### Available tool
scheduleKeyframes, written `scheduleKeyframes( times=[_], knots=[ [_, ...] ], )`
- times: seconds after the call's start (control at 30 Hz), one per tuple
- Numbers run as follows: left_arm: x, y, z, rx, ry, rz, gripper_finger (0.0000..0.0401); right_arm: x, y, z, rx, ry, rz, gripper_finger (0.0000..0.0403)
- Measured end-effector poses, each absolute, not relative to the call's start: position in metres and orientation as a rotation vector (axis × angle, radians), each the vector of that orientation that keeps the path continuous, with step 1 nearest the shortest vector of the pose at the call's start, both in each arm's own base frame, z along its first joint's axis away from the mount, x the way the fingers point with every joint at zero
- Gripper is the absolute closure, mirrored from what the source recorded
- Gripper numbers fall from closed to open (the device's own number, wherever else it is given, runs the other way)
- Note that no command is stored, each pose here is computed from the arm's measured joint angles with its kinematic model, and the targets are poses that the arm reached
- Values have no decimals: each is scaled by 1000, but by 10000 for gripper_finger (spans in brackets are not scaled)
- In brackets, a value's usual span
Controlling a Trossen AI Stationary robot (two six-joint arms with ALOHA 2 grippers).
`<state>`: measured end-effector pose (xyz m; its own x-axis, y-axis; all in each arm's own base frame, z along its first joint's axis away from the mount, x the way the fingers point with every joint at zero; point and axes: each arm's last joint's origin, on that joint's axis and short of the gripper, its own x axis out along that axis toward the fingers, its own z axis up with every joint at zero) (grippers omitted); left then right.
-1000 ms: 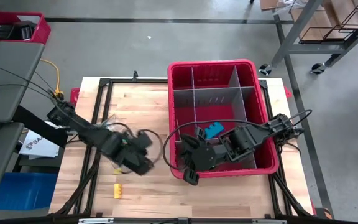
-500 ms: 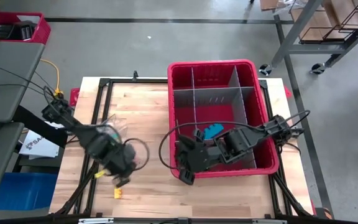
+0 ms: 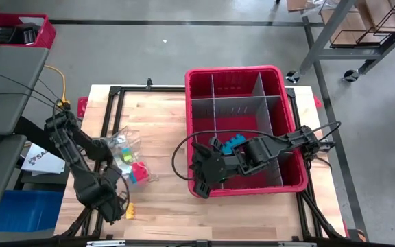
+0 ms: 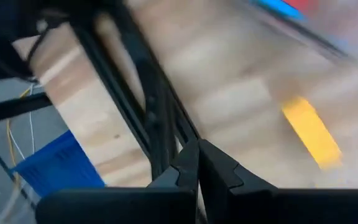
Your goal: Sort Items/Unsort Items
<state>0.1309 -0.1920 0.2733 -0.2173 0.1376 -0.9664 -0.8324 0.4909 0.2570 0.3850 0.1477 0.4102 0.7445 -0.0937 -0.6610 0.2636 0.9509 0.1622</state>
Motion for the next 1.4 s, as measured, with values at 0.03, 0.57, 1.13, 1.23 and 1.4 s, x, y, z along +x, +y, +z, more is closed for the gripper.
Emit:
scheduleKeyframes(
  times=[0.03, 0.57, 1.13, 1.23, 1.4],
  knots=[
    [128, -191, 267, -633, 1498, 1068, 401, 385, 148, 410, 256, 705, -191, 403],
    [137, -134, 206, -497, 1074, 1410, 401, 386, 150, 412, 289, 705, -150, 403],
    [171, -152, 316, -414, 937, 631, 401, 387, 148, 412, 308, 696, -171, 403],
    [158, -127, 350, -420, 798, 722, 401, 397, 132, 412, 371, 680, -178, 403],
    [146, -81, 360, -594, 740, 830, 401, 435, 78, 400, 513, 650, -140, 403]
  ],
)
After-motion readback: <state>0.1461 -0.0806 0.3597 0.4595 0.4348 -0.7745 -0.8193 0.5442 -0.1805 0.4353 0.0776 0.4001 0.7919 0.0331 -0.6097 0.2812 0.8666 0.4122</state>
